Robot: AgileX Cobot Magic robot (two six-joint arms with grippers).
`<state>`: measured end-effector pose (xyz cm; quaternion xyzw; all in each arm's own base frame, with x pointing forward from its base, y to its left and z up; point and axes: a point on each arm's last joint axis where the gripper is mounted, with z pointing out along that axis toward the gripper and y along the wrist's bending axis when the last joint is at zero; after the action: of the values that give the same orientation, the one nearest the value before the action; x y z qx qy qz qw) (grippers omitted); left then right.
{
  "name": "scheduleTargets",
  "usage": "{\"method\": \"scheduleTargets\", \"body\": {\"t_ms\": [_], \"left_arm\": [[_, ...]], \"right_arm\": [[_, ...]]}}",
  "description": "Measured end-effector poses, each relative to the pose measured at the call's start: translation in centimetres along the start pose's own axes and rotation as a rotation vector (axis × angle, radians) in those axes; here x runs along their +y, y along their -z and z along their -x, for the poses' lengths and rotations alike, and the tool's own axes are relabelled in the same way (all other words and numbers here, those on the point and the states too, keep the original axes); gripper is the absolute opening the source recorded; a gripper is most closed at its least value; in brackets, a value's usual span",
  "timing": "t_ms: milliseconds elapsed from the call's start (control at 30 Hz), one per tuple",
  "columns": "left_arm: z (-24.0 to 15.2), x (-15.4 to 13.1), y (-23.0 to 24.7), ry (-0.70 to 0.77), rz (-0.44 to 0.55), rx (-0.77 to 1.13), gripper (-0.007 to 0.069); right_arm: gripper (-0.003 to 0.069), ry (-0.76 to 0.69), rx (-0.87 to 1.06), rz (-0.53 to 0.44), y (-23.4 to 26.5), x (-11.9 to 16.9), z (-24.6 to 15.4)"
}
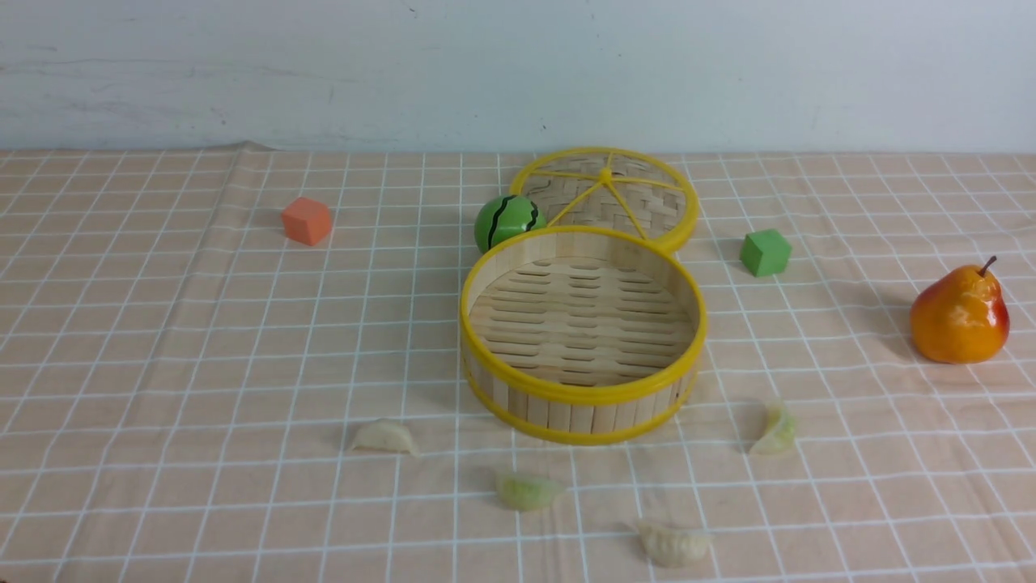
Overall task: Put the dumplings into the steamer on the table with the brown tablecloth.
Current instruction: 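Reach for and grasp a dumpling on the table with the left gripper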
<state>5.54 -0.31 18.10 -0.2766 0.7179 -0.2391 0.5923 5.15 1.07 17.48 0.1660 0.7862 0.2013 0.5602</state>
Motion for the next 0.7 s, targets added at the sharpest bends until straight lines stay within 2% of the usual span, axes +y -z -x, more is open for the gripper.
{"method": "scheduleTargets", "body": {"t_ms": [67,133,167,200,233,333,467,533,600,633,667,700], "left_arm": [[0.0,-0.6,0.0,0.426,-0.061,0.012,0.0238],[0.1,-1.0,0.1,0.735,-0.103,0.032,0.0238],[0.1,-1.0,0.1,0.755,-0.105,0.034,0.0238],[0.1,-1.1,0.1,0.852,-0.116,0.043,0.0238],[0.1,-1.1,0.1,0.872,-0.119,0.046,0.0238],[0.1,-1.1,0.1,0.884,-0.122,0.048,0.0238],[-0.2,-1.2,0.1,0.918,-0.117,0.079,0.0238],[-0.4,-2.1,0.4,0.915,-0.119,0.173,0.0238],[0.4,-3.6,1.2,0.786,-0.166,0.215,0.0238],[1.6,-5.0,2.1,0.598,-0.232,0.201,0.0238],[2.1,-5.7,2.5,0.542,-0.260,0.188,0.0236],[3.3,-6.9,3.4,0.377,-0.316,0.145,0.0225]], "right_arm": [[0.0239,-0.204,0.029,0.060,0.0,0.6,-0.2],[0.0239,-0.426,0.061,0.120,0.0,1.1,-0.5],[0.0239,-0.446,0.064,0.125,0.0,1.2,-0.5],[0.0239,-0.602,0.088,0.172,0.1,1.6,-0.5],[0.0239,-0.673,0.098,0.195,0.1,1.8,-0.4],[0.0239,-0.741,0.105,0.221,0.1,2.0,-0.3],[0.0239,-0.760,0.085,0.226,0.1,2.0,-0.1],[0.0239,-0.776,0.084,0.234,0.2,2.1,-0.1],[0.0239,-0.731,0.091,0.242,0.2,2.2,-0.1],[0.0239,-0.657,0.099,0.257,0.5,2.6,0.2],[0.0239,-0.580,0.100,0.273,0.7,2.9,0.4],[0.0235,-0.497,0.098,0.295,1.1,3.5,0.9]]}}
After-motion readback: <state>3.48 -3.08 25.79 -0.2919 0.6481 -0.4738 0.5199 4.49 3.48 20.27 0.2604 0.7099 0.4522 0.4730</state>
